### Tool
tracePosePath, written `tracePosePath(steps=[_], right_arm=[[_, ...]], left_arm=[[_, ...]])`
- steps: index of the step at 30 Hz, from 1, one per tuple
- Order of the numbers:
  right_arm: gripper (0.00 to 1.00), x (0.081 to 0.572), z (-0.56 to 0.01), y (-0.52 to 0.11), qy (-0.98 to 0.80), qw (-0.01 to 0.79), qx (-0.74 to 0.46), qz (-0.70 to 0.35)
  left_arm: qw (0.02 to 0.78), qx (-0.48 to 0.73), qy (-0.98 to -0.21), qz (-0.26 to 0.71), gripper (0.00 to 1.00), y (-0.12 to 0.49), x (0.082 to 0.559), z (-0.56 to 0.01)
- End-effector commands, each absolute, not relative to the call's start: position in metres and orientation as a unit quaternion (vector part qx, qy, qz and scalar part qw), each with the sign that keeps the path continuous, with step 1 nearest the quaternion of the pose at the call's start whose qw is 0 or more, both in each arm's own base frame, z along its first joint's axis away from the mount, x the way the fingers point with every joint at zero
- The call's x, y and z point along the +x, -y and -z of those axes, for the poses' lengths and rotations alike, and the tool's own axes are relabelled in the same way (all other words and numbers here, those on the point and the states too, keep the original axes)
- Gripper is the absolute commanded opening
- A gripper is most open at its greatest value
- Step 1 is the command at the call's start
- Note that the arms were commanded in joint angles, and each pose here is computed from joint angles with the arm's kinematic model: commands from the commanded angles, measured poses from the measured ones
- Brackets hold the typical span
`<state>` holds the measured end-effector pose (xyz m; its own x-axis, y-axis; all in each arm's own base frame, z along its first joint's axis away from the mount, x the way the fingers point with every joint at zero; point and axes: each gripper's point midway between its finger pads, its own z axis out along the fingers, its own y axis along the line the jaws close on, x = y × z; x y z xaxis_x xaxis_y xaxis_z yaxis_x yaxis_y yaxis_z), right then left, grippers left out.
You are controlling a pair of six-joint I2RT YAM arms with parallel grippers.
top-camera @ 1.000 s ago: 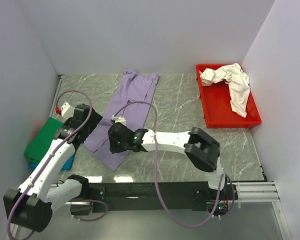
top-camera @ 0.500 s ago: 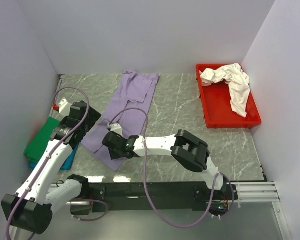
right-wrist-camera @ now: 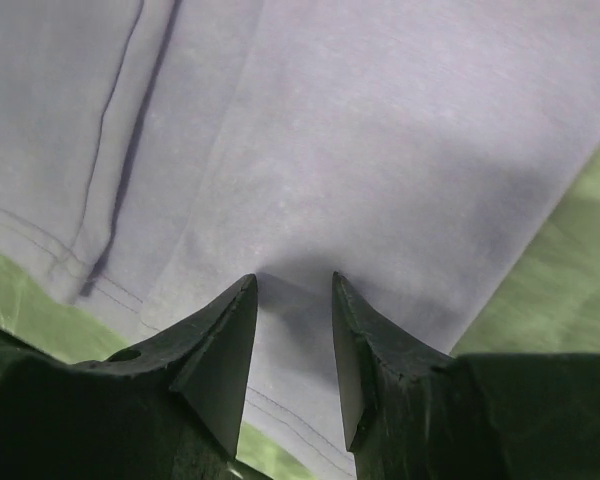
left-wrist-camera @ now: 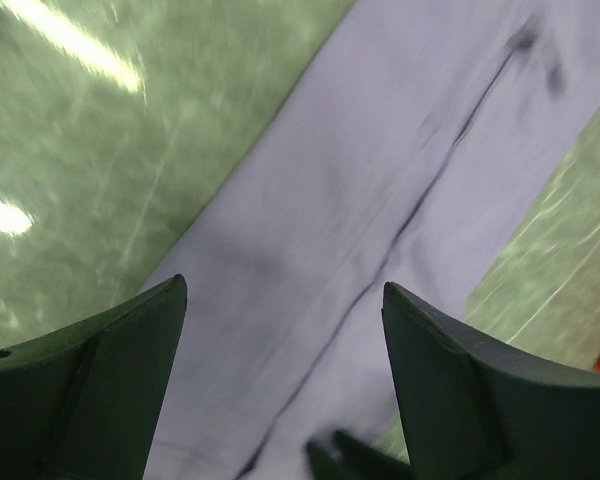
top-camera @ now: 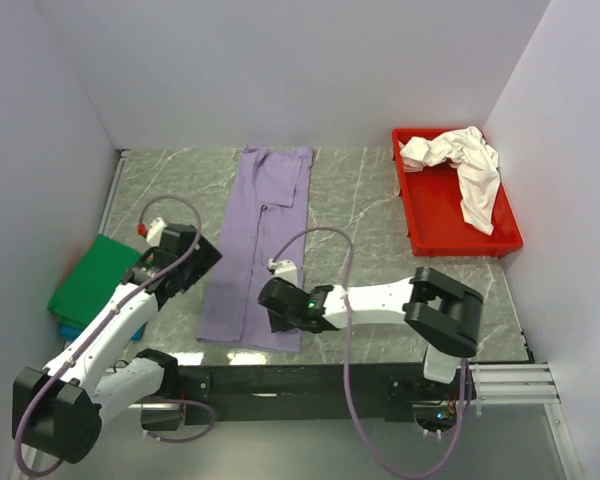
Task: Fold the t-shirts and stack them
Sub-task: Fold the tshirt
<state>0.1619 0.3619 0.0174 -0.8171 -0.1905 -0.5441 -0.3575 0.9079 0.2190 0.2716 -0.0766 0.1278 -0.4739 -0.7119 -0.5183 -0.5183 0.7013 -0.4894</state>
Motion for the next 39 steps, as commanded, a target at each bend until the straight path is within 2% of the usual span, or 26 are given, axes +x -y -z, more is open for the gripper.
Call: tracePosePath(steps=[1, 7, 16, 20, 21, 24, 28, 39], right_arm=[[0.44, 0.128, 0.039, -0.266, -0.973, 0.174, -0.146, -0.053], [0.44, 0.127, 0.04, -0.229, -0.978, 0.17, -0.098, -0.068], [0.44, 0.116, 0.019, -0.221, -0.973, 0.166, -0.066, -0.143], [0.45, 0.091, -0.004, -0.253, -0.959, 0.158, -0.1, -0.215], [0.44, 0.089, -0.011, -0.262, -0.957, 0.157, -0.1, -0.223], [0.44, 0.09, -0.011, -0.257, -0.963, 0.168, -0.095, -0.186], [0.45, 0.097, -0.038, -0.265, -0.954, 0.19, -0.098, -0.208], [0.44, 0.099, -0.074, -0.338, -0.931, 0.188, -0.115, -0.289]], left_arm=[[0.341, -0.338, -0.861, 0.17, 0.85, 0.106, 0.264, -0.114], [0.29, -0.302, -0.891, 0.176, 0.84, 0.146, 0.23, -0.079], [0.245, -0.294, -0.913, 0.138, 0.83, 0.156, 0.182, -0.053], [0.226, -0.289, -0.922, 0.122, 0.79, 0.158, 0.165, -0.047], [0.223, -0.287, -0.924, 0.116, 0.75, 0.157, 0.162, -0.045], [0.218, -0.279, -0.929, 0.109, 0.71, 0.156, 0.153, -0.043], [0.213, -0.282, -0.93, 0.107, 0.65, 0.151, 0.142, -0.04], [0.238, -0.28, -0.921, 0.134, 0.68, 0.151, 0.146, -0.053]])
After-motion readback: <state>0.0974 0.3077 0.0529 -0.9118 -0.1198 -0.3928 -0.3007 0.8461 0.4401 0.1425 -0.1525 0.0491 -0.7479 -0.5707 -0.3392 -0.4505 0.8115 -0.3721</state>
